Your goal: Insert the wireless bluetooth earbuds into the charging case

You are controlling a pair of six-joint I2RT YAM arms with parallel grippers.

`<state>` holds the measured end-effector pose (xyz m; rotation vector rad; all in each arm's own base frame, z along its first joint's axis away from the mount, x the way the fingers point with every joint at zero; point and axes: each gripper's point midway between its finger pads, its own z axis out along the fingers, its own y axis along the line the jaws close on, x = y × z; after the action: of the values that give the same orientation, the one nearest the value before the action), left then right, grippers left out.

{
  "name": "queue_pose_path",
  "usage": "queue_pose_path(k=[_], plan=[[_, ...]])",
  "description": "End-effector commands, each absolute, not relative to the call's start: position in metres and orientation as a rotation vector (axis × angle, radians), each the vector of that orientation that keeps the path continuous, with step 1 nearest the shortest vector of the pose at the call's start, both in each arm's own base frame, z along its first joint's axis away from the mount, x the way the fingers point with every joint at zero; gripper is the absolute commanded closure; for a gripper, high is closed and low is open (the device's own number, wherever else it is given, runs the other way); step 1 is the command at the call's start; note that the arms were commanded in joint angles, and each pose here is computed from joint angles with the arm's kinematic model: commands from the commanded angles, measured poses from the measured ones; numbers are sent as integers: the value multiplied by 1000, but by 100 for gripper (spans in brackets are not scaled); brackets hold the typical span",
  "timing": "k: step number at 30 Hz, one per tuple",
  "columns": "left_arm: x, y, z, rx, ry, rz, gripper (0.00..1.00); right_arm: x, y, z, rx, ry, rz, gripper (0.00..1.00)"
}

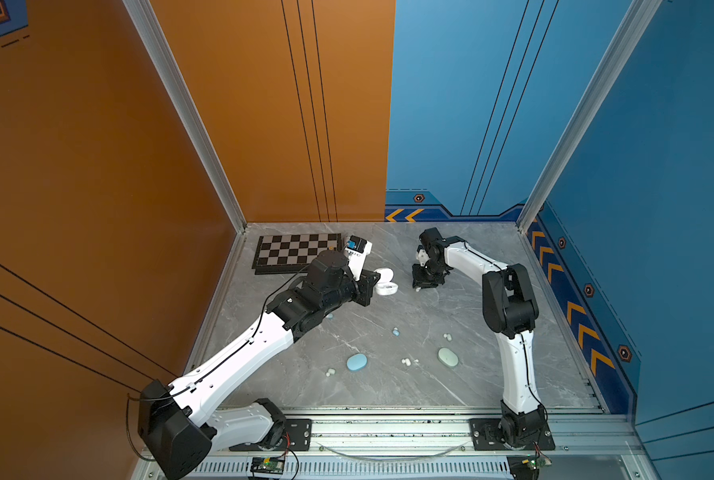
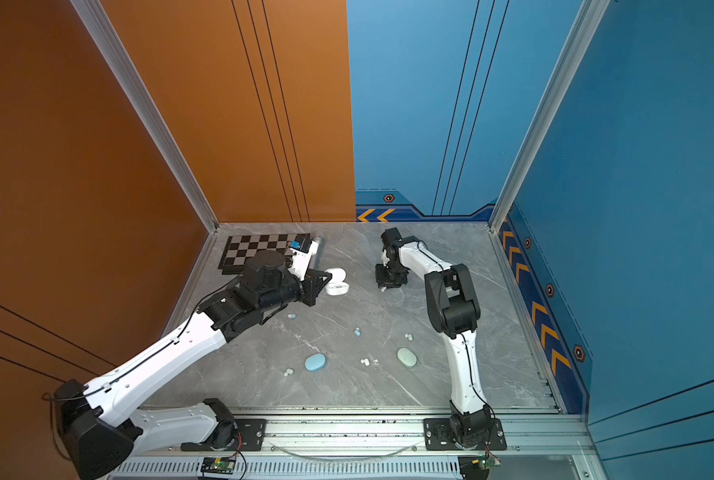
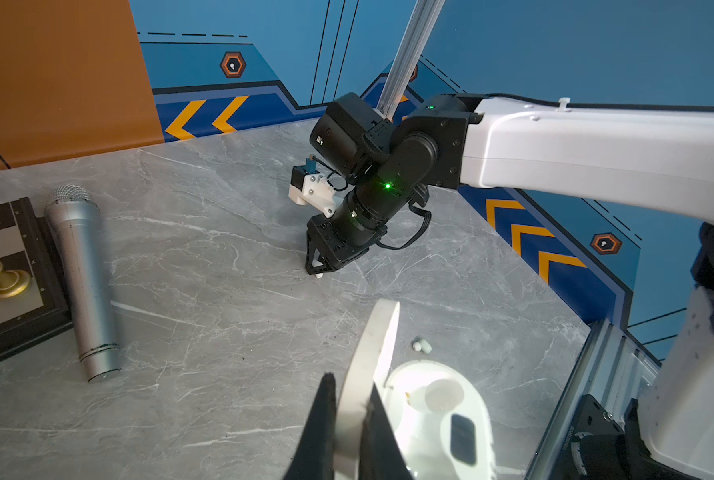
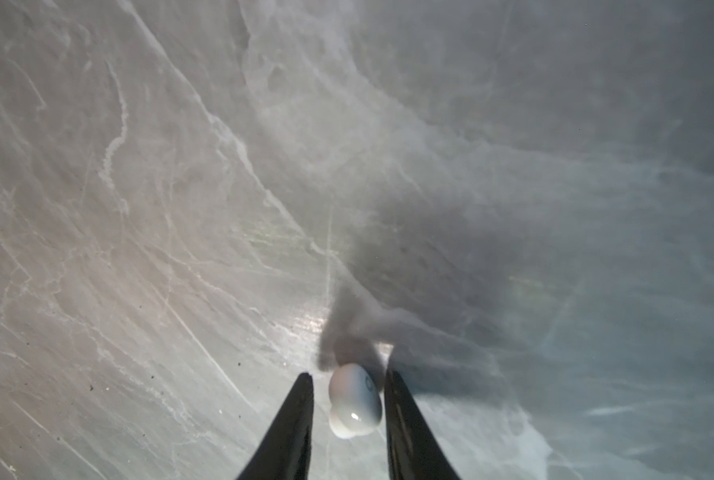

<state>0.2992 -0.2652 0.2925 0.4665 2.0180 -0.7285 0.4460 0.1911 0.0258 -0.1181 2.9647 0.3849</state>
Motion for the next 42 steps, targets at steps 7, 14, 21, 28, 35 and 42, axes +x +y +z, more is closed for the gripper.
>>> queue_pose_path(k=[7,14,21,28,35,42], plan=[[297,-264,302,476,1994,-707,100,445,185,16,-102,3001,229,77],[296,-261,300,468,1994,-696,100,446,187,16,-107,2996,212,82],[297,-262,297,513,1787,-688,100,448,199,56,-53,2932,341,84],[316,-261,279,598,1655,-584,100,421,213,120,-49,2858,563,84],[335,-271,267,646,1608,-606,100,374,235,181,-126,2788,863,84],[347,-279,269,672,1557,-614,100,345,252,226,-188,2710,1065,84]])
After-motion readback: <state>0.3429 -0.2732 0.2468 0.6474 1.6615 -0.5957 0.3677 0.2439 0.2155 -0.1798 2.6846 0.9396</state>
